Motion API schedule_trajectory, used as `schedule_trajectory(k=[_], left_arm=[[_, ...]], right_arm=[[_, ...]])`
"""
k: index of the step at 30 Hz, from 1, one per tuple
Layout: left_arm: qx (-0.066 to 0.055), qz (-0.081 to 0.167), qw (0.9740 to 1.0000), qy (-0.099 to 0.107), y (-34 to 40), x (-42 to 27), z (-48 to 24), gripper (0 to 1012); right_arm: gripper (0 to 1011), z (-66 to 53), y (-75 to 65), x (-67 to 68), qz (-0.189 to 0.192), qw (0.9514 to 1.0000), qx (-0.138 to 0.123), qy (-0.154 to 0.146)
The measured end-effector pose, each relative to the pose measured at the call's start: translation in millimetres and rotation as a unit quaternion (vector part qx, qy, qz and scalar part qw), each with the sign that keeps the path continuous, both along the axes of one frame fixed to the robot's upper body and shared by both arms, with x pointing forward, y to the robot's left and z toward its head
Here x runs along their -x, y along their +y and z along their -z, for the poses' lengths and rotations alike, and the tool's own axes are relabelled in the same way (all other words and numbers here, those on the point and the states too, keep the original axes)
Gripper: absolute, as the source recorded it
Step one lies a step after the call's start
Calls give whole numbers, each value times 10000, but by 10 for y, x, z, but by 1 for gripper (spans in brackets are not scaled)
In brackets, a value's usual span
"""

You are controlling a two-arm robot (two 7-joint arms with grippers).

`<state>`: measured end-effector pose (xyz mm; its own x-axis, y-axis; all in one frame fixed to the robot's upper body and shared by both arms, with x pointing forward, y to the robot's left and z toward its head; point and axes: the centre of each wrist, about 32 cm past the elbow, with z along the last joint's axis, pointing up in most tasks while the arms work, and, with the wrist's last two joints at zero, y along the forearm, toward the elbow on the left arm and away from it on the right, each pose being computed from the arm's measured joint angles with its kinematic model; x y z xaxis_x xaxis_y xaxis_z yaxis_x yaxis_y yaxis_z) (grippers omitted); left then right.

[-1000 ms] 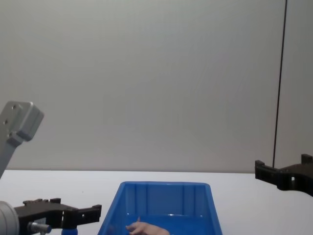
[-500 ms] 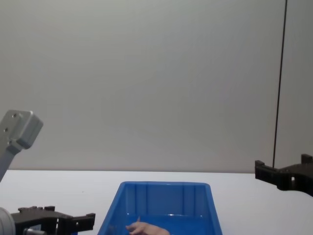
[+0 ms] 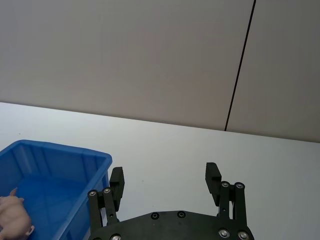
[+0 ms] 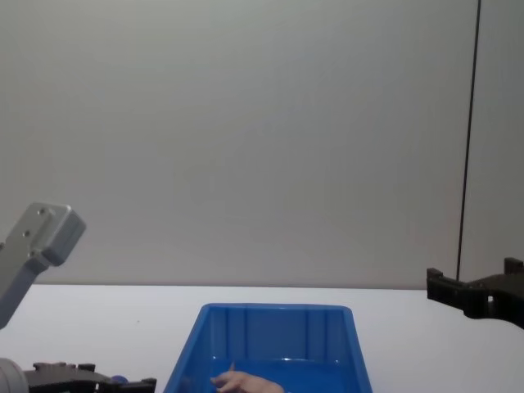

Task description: Pick up the two dolls from the table and place them into the box.

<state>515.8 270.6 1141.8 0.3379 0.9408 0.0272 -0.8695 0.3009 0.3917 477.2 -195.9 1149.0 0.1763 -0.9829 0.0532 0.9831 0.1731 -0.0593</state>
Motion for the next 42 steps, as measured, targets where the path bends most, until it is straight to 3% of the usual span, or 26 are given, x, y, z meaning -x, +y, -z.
schedule_trajectory(k=[11, 20, 32, 38, 42], left_arm=[[-157, 51, 9998, 127, -9, -56, 36, 664], [-252, 54, 9996, 142, -16, -79, 53, 336], [-302, 67, 9995, 98, -25, -89, 68, 235], [-296, 102, 9995, -72, -30, -77, 44, 203], [-300, 171, 9989, -306, -36, -61, -17, 176]], right_arm=[[1001, 0, 0, 0, 0, 10000, 0, -1], [1001, 0, 0, 0, 0, 10000, 0, -1], [1001, 0, 0, 0, 1, 10000, 0, 0], [1001, 0, 0, 0, 1, 10000, 0, 0], [1001, 0, 0, 0, 1, 10000, 0, 0]])
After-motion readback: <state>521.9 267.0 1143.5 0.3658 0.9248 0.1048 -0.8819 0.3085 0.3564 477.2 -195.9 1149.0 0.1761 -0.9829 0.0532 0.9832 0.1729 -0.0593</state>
